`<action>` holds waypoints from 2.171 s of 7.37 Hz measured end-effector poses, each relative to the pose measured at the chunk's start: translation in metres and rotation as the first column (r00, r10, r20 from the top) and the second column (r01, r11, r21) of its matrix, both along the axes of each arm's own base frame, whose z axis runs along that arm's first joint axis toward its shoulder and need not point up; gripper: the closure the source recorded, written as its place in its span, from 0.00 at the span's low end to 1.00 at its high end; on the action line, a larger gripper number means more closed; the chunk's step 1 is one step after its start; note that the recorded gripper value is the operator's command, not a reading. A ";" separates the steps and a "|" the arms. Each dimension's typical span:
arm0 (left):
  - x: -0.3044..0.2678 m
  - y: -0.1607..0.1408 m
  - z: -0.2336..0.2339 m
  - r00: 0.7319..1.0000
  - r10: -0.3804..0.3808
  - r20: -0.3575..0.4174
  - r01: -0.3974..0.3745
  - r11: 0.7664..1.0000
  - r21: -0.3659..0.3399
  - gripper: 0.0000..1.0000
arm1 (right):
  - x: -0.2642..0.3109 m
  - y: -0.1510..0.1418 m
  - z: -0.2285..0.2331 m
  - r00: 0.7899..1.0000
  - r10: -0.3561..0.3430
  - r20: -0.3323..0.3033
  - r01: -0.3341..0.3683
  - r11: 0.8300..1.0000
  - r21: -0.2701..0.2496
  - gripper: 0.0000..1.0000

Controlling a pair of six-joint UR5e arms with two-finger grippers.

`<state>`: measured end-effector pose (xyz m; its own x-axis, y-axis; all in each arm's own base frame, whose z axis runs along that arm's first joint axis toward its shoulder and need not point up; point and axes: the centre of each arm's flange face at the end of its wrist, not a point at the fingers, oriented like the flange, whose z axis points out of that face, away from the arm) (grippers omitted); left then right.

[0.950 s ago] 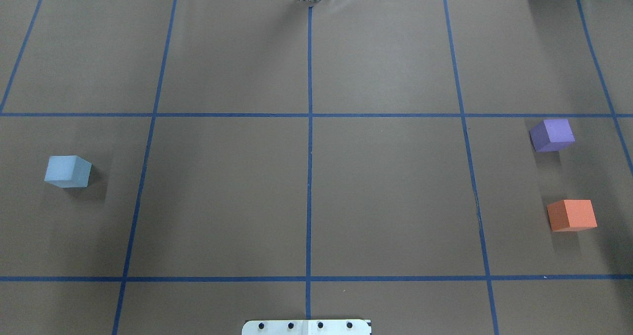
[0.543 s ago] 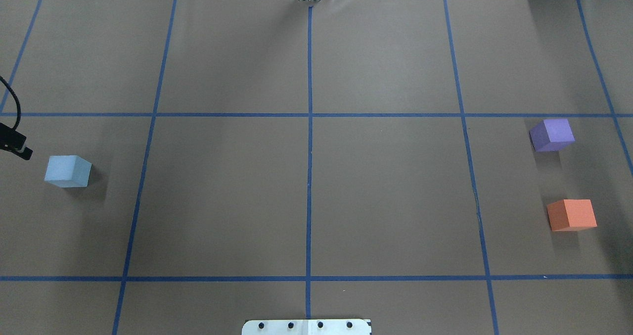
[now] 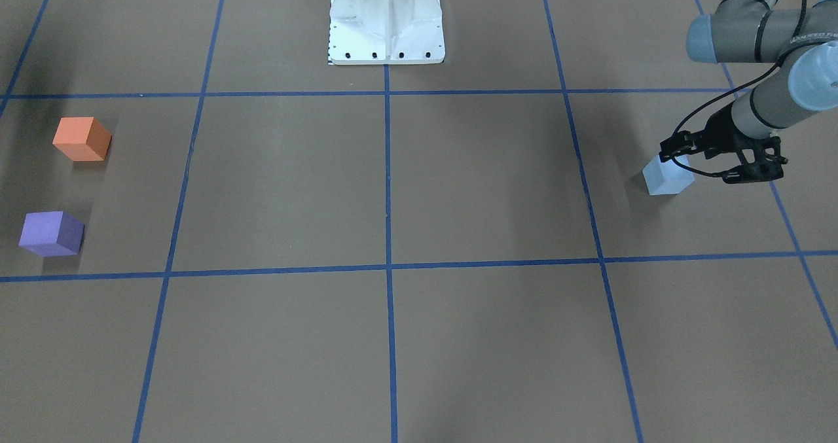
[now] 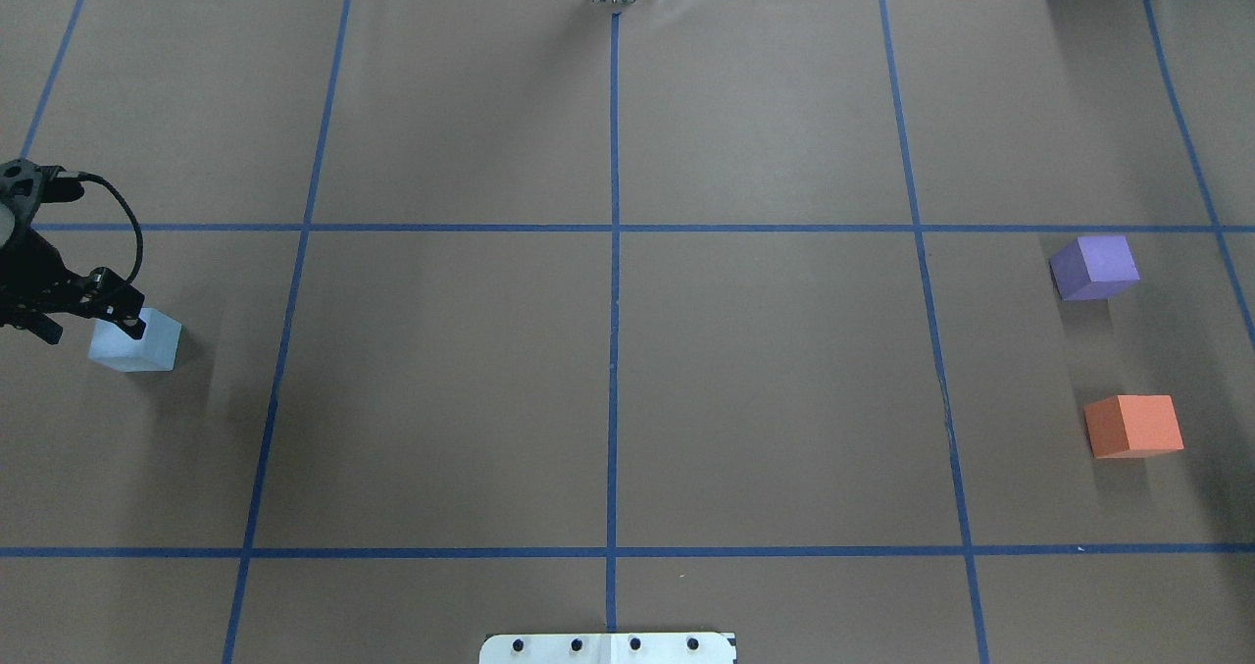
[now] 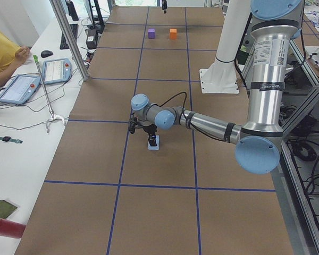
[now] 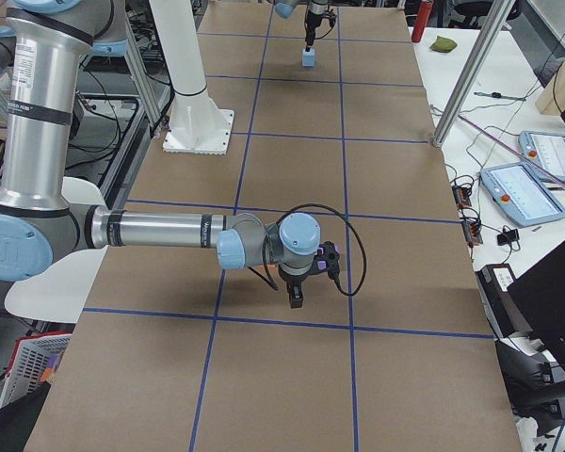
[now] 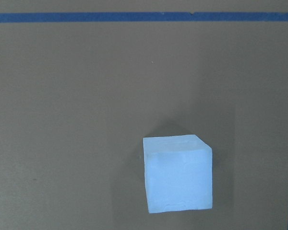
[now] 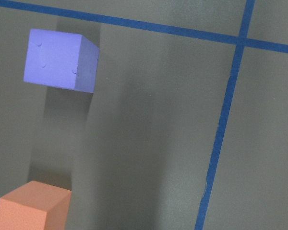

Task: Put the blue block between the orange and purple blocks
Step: 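Lower the left gripper onto the light blue cube and close it, then carry the light blue cube with the left gripper toward the table center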

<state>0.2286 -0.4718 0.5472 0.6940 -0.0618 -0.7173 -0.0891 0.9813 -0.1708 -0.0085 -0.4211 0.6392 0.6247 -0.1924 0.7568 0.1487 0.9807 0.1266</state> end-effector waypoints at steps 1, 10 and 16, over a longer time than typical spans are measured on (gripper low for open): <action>0.008 -0.003 0.005 1.000 0.003 0.012 -0.003 1.000 -0.006 0.01 | 0.000 0.000 0.000 1.000 -0.002 0.000 0.002 1.000 0.001 0.00; 0.069 -0.018 -0.072 0.997 0.051 -0.055 -0.041 0.984 0.175 1.00 | -0.010 -0.002 -0.004 1.000 -0.023 0.016 0.023 1.000 0.009 0.00; 0.376 0.037 -0.439 0.988 -0.055 -0.142 0.065 0.995 0.070 1.00 | -0.011 -0.002 -0.011 0.998 -0.031 0.053 0.028 0.998 0.056 0.00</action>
<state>0.6049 -0.4349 0.1083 0.5834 -0.0433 -0.8110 -0.0474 0.9951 -0.0873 -0.0197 -0.4228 0.6287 0.5769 -0.2525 0.7768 0.1694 0.9673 0.1886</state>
